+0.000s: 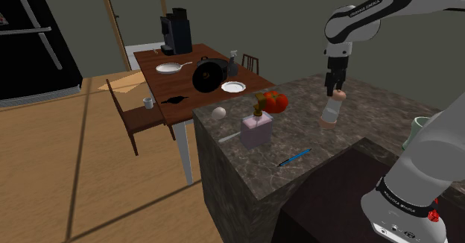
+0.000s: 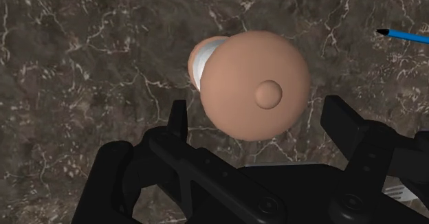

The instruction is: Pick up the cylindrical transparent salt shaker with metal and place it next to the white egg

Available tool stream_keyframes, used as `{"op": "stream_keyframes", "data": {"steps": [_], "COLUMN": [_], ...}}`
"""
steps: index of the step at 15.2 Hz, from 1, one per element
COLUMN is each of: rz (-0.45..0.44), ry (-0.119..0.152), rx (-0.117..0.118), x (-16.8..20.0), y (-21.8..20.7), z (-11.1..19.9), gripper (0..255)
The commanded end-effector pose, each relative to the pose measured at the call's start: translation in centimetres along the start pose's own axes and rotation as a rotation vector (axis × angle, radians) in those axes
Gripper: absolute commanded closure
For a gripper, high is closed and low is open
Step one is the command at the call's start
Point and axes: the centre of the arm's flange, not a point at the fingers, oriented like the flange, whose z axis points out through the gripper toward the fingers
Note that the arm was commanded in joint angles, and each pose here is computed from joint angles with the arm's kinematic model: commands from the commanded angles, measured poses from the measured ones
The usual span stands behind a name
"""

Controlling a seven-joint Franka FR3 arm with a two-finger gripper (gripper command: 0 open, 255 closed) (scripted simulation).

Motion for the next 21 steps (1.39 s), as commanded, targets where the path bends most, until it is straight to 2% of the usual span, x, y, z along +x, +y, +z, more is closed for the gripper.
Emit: {"op": "stream_keyframes", "data": {"steps": [1,6,7,16,21], "rz": [0.000,0.000,0.000,0.000,0.000], "ry": [0.000,0.000,0.000,0.000,0.000], "rx": [0.000,0.000,0.000,0.000,0.000], "x": [0.0,0.0,0.0,0.0,-0.6], "y": [0.0,0.0,0.0,0.0,-0.3], "z": [0.3,0.3,0.3,0.3,-2.3], "gripper": [0,0,255,255,255]}}
